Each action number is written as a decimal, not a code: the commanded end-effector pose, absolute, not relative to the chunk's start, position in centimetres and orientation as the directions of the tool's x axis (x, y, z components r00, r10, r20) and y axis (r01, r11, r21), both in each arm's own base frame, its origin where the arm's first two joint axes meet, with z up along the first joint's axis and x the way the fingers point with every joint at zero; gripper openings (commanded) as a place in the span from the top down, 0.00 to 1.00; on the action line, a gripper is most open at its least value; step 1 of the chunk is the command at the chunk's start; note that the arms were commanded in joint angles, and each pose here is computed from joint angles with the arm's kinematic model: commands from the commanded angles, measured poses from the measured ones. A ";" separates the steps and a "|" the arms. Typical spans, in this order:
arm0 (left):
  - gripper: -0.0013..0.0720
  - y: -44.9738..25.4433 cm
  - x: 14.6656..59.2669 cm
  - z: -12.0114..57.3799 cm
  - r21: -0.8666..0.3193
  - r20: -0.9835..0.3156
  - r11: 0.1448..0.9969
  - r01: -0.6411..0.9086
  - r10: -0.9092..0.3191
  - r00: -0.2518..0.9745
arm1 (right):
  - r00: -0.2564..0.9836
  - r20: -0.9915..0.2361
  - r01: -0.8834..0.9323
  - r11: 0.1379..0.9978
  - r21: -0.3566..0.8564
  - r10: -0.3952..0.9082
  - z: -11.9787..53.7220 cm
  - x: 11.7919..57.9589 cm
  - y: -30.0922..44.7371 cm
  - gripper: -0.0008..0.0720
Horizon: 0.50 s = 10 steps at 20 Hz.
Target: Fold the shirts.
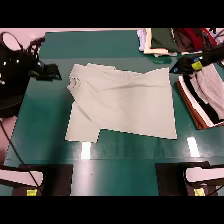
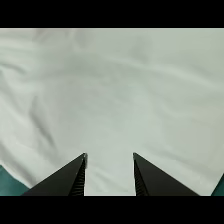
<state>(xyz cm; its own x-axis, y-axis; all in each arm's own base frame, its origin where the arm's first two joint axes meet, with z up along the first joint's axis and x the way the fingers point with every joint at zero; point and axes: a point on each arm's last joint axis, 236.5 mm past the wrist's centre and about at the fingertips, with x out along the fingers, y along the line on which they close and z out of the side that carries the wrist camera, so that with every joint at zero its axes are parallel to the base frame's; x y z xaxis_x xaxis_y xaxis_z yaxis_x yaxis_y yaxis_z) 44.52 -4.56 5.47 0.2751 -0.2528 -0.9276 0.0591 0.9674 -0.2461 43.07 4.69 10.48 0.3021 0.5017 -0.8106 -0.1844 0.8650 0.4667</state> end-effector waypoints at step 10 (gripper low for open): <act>0.25 -9.4 40.6 -5.9 -0.454 -0.870 0.889 0.061 -0.457 0.185 | 0.327 -0.774 -0.229 0.840 0.492 0.542 9.8 37.5 9.2 0.52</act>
